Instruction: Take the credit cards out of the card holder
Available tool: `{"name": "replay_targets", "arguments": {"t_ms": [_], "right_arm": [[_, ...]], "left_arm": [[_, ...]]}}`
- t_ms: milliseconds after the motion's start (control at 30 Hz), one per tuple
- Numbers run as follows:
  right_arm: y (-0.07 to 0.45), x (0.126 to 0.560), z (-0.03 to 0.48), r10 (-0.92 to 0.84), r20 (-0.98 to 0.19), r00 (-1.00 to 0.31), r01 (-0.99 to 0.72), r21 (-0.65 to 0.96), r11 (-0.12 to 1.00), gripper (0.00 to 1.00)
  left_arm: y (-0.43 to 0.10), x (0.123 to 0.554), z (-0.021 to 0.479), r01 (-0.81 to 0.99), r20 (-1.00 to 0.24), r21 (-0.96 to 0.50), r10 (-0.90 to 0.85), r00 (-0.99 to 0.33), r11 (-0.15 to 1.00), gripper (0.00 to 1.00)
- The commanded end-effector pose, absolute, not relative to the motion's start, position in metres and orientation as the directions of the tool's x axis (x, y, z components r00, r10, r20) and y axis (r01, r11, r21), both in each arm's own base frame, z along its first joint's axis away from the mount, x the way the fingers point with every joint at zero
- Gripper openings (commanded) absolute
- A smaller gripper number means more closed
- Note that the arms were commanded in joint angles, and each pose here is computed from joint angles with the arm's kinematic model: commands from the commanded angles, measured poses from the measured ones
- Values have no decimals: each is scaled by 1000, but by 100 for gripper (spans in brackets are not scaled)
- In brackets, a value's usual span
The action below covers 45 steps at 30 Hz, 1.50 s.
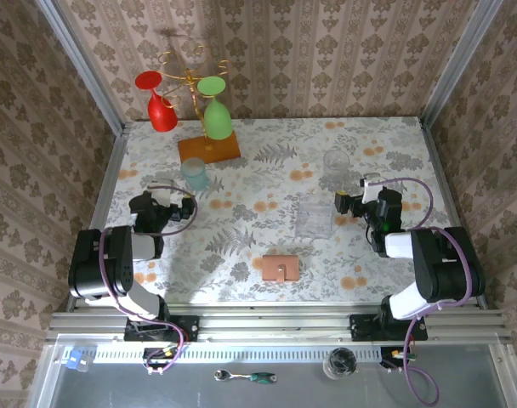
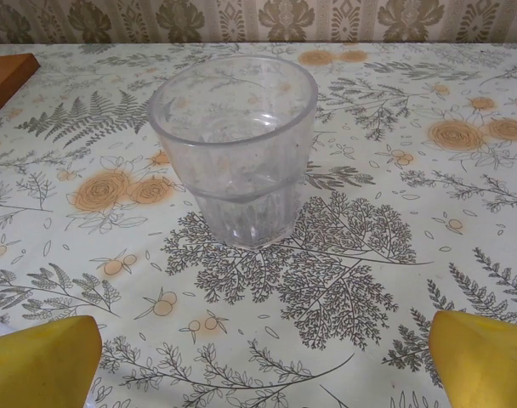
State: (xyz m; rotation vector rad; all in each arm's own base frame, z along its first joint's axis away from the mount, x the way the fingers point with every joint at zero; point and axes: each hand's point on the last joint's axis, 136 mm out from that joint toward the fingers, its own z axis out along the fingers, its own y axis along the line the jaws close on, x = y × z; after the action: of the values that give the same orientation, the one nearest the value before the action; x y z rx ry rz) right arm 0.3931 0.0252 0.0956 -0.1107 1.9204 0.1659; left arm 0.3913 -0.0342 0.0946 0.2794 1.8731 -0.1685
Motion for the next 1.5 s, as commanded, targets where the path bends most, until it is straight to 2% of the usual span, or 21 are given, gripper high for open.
{"name": "replay_targets", "arguments": {"t_ms": [0,467,600,1167,1467], "right_arm": [[27,394,100,-9,-947,-322,-179,52,982,100],[27,394,100,-10,-947,-320,-180,51,982,100],[26,394,100,-9,-947,-321,-179,52,983,100],[23,394,101,-4,-946,-324,-157,50,986,100],[20,393,120,2,-933,-360,-129,52,990,100]], "left_arm": [[-38,390,101,304,-958,46,129,-257,952,100],[-37,391,101,297,-958,48,128,-256,954,100],[-27,395,99,238,-954,40,107,-279,971,100],[-17,395,99,190,-955,32,86,-284,981,100],[-12,388,115,121,-963,70,98,-251,990,100]]}}
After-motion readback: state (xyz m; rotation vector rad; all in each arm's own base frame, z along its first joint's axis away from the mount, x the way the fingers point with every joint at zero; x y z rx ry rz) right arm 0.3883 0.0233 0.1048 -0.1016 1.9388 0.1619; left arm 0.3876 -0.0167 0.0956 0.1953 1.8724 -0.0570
